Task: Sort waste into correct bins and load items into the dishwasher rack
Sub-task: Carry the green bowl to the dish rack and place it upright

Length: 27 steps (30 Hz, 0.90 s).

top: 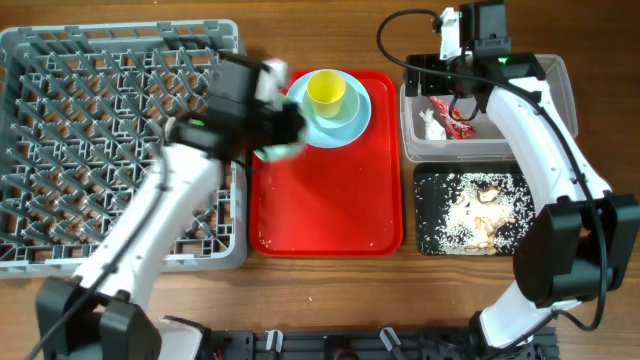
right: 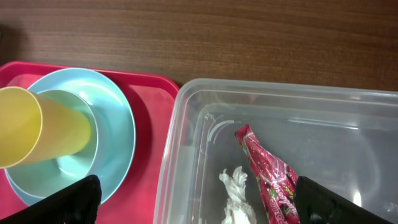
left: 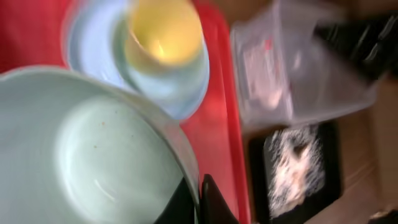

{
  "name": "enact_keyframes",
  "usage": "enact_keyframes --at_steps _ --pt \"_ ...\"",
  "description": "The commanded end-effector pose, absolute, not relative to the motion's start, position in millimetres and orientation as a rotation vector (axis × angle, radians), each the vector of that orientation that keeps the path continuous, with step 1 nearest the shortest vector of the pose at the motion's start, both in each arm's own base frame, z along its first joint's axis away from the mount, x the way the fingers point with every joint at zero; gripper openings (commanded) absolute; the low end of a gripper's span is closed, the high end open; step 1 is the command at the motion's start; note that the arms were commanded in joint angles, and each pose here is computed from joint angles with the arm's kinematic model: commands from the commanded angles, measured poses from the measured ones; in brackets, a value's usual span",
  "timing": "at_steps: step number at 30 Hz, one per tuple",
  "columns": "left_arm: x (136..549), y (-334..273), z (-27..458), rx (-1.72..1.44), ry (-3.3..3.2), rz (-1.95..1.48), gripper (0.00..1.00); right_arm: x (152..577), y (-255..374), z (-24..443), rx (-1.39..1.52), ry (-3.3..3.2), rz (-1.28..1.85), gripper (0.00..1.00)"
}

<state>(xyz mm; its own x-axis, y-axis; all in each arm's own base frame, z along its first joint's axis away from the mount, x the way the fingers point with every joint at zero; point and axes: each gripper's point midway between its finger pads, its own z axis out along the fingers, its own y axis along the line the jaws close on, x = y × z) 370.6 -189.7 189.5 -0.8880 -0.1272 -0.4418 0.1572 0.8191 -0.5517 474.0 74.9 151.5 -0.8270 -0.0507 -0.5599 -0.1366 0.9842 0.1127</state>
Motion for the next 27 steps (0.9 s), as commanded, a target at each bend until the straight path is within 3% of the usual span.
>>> enact_keyframes --at_steps 1,4,9,19,27 --pt "390.1 -159.1 259.5 0.138 2.257 -1.202 0.04 475.2 75.1 149.6 -0.124 2.546 0.190 1.00" --pt "412.0 -115.4 295.1 0.135 2.048 -1.351 0.04 475.2 75.1 149.6 -0.124 2.546 0.190 1.00" --pt "437.0 -64.8 310.6 0.122 1.886 -1.585 0.04 475.2 75.1 149.6 -0.124 2.546 0.190 1.00" --pt "486.3 -44.8 221.2 0.115 1.894 -1.756 0.04 475.6 75.1 150.0 -0.124 2.544 0.190 1.00" --pt "495.4 -39.7 198.2 0.156 1.866 -1.692 0.04 475.5 75.1 149.8 -0.124 2.544 0.190 1.00"
